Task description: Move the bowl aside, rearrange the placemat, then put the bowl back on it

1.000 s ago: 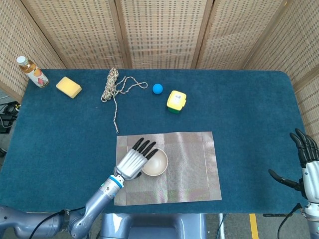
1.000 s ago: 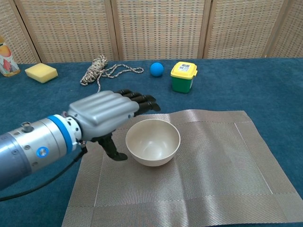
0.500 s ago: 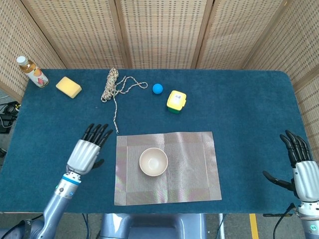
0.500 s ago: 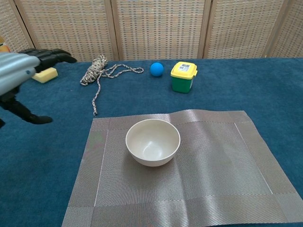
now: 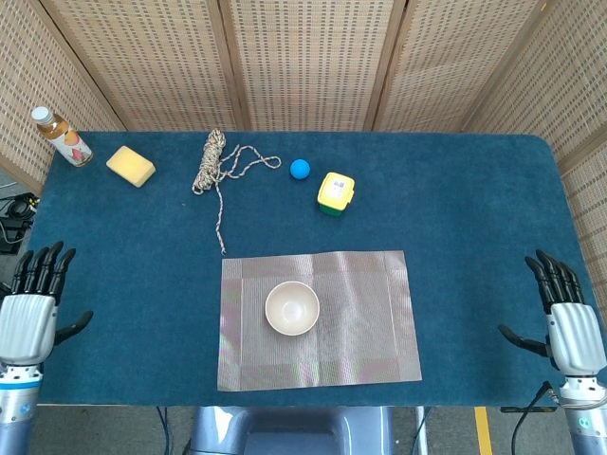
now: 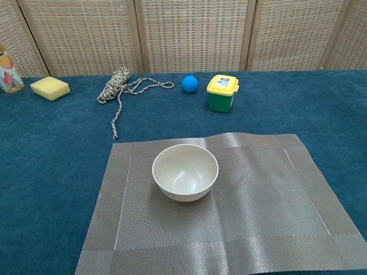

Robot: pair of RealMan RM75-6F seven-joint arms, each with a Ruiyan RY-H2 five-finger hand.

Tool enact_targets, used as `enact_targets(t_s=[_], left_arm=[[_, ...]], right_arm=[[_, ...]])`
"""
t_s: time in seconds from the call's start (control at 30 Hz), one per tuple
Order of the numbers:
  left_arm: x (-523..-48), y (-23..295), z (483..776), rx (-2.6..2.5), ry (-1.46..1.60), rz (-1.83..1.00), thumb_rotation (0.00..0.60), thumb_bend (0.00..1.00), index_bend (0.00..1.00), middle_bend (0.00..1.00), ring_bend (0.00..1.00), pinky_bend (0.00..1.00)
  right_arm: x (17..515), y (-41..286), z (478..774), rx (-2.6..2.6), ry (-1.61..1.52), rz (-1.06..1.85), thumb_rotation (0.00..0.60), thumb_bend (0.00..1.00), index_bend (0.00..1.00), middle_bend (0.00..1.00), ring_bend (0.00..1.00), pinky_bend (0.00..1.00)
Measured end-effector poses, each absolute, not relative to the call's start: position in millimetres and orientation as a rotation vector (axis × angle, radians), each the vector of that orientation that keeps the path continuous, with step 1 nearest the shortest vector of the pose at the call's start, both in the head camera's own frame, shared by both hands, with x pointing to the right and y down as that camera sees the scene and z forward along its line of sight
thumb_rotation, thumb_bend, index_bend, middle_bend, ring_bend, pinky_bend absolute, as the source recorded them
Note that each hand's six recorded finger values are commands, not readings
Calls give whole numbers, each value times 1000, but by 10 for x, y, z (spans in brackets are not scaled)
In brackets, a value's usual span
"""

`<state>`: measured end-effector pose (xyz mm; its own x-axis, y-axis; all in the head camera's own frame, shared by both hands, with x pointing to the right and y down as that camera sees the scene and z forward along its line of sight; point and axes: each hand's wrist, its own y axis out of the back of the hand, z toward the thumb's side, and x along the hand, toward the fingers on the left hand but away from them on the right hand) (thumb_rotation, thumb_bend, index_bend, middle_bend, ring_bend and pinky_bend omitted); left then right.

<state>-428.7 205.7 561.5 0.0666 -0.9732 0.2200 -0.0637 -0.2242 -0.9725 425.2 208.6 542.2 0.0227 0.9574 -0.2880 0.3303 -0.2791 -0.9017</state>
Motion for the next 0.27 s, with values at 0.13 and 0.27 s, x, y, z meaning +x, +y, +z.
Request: enact_targets(t_s=[0.13,0.27], left_arm=[[-4385,2102,5612,-1437,1086,-1302,600,133,28,0,0,0],[-4414,2123,5647,-1452,1083,-1315,600,133,28,0,0,0]], right_arm=[[4342,2089,5519,-1666,-1300,1370,600,227,0,0,0,0],[4397,2089,5597,-1668,-1272,1462,600,227,0,0,0,0]])
